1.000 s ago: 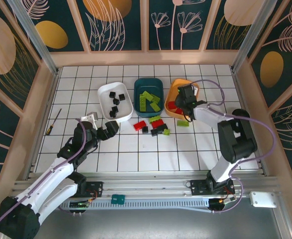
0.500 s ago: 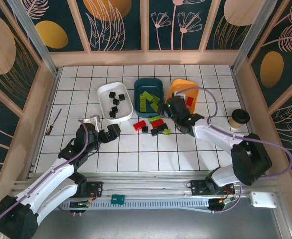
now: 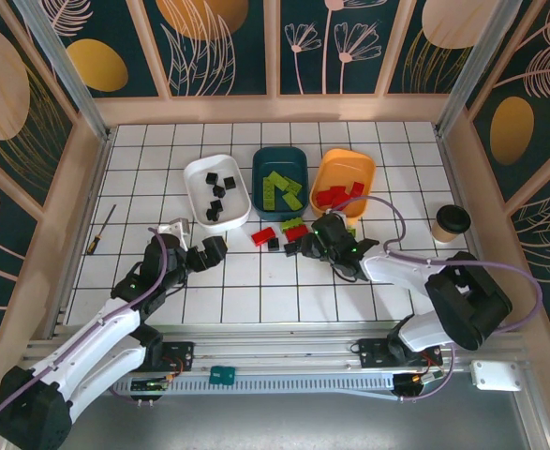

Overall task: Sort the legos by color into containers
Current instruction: Pick up the lego from the center of the table.

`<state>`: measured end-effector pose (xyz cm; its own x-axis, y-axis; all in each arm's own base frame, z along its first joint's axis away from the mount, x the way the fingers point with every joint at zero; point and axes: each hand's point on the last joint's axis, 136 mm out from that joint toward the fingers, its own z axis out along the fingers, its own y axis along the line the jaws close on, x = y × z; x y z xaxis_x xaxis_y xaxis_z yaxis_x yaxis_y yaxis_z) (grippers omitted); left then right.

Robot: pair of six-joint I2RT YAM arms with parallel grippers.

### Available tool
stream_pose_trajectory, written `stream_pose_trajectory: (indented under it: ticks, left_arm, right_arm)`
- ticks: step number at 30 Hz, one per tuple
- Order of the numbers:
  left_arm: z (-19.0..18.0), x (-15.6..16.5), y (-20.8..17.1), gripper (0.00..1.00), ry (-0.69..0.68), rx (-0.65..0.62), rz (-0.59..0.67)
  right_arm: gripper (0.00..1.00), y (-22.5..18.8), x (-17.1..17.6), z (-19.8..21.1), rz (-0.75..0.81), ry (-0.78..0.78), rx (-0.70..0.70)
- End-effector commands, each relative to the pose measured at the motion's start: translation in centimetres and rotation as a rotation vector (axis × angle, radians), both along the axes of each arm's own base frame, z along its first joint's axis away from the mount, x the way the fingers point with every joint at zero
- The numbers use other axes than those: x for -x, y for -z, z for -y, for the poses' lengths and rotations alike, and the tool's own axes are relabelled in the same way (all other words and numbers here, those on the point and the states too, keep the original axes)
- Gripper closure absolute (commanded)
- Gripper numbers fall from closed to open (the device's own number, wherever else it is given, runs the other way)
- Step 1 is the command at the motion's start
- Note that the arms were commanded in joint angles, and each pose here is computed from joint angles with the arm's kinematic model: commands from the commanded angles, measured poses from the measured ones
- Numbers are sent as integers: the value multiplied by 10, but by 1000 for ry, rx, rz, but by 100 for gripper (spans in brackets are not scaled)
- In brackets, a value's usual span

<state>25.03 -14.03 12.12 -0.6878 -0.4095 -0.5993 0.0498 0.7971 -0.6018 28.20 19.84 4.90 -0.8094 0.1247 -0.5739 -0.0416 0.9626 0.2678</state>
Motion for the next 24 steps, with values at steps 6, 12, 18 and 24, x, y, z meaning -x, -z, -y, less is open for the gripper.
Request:
stream_pose_trajectory:
  ticks: [6, 12, 18, 24]
  left_arm:
    - [3, -2, 0, 1, 3, 9, 2]
    - [4, -3, 1, 1, 7, 9, -3]
    - [6, -3, 0, 1, 23, 8, 0]
    - [8, -4, 4, 1, 24, 7, -10]
  right_arm:
    - [42, 19, -2, 4, -41, 1, -7]
    - [52, 28, 3, 15, -61, 19, 19]
    - [69, -14, 1, 8, 26, -22, -9]
    - [70, -89, -23, -45, 161, -138, -131]
